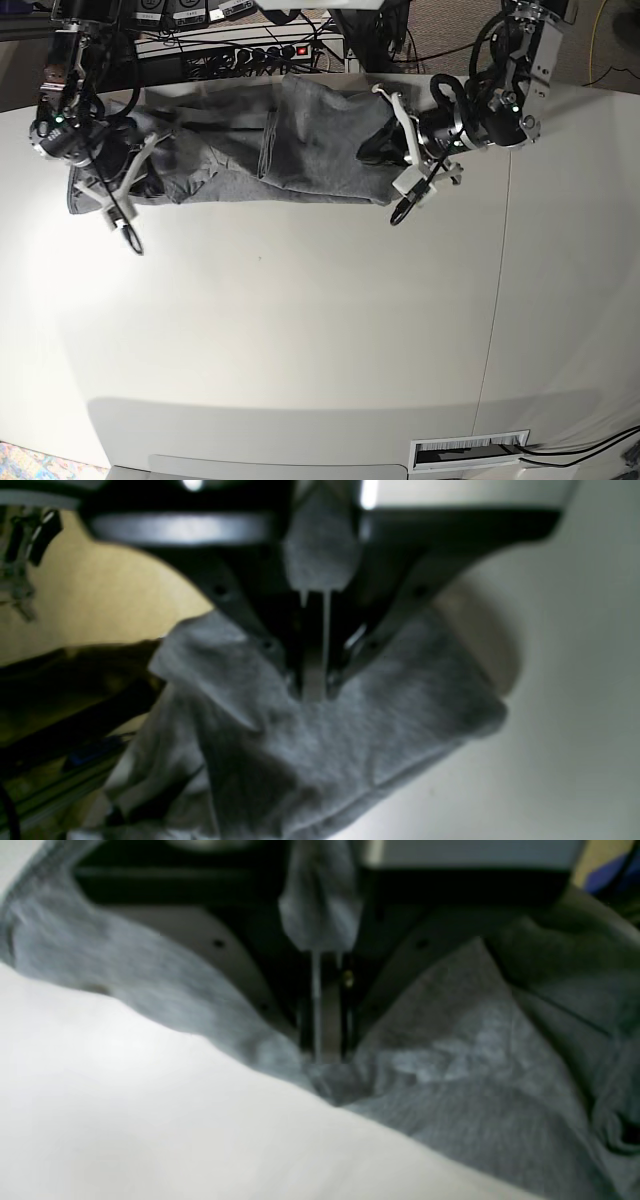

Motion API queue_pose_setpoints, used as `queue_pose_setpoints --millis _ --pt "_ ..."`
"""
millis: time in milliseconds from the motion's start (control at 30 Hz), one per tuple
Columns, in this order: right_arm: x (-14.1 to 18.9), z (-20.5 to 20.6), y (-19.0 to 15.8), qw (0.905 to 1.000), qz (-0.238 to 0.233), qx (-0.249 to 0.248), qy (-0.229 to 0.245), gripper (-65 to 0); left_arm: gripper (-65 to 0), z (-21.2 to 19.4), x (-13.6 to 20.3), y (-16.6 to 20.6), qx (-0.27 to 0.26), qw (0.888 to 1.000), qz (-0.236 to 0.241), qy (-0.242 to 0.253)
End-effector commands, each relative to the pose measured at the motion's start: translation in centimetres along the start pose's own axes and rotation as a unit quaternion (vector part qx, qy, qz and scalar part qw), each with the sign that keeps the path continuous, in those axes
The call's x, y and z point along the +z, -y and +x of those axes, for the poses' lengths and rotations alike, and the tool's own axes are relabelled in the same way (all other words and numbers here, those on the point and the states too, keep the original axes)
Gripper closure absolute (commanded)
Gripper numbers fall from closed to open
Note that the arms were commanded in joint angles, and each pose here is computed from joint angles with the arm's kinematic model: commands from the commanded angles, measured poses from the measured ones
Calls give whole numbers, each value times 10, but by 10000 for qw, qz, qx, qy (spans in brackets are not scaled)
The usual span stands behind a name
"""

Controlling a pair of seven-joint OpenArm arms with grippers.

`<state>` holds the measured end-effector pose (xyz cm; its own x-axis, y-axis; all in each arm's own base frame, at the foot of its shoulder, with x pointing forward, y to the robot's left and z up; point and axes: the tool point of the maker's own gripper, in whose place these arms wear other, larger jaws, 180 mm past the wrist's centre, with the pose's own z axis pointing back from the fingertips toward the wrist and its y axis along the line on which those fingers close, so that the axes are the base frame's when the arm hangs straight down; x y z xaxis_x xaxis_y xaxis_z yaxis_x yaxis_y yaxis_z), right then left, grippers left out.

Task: Fold the T-shirt properly
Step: 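Release the fold and regrasp the folded end with the left gripper, then grasp the strip's other end with the right gripper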

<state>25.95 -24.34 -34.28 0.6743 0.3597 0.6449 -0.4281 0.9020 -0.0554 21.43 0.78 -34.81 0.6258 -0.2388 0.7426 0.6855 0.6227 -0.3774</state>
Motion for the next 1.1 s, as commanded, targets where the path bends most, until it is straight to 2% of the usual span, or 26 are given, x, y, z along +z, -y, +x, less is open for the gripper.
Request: queue_pose_setpoints --millis 0,133,167,300,433,600,767,867,967,1067 --pt "13 17 12 9995 -166 51 266 -18 0 6 1 -2 -21 9999 -14 158" --pt "41 15 38 9977 -512 -298 343 -22 0 -9 -6 -19 150 9996 154 184" --pt "47 11 45 9968 -611 -395 334 -41 0 -11 -7 -24 156 9995 221 190" --pt "70 -11 67 9921 -1034 -688 193 -237 0 -24 -11 -36 172 9991 384 63" --pt "97 -31 90 9858 -1455 -832 30 -250 0 -27 -11 -38 -5 9992 404 29" --pt "119 -43 108 9814 -1682 -925 -96 -250 0 -25 -11 -39 -42 9990 435 59" --pt "112 -58 120 9787 -1242 -1630 75 -250 0 -26 -11 -38 -37 9990 433 58" --pt "105 -72 132 9709 -1005 -2175 -7 -250 0 -25 -11 -39 -40 9990 434 64" --pt "98 -70 135 9636 -571 -2609 116 -250 0 -26 -11 -38 -28 9991 429 58" --pt "93 -68 146 9567 -514 -2855 242 -251 0 -27 -11 -38 -28 9991 431 56"
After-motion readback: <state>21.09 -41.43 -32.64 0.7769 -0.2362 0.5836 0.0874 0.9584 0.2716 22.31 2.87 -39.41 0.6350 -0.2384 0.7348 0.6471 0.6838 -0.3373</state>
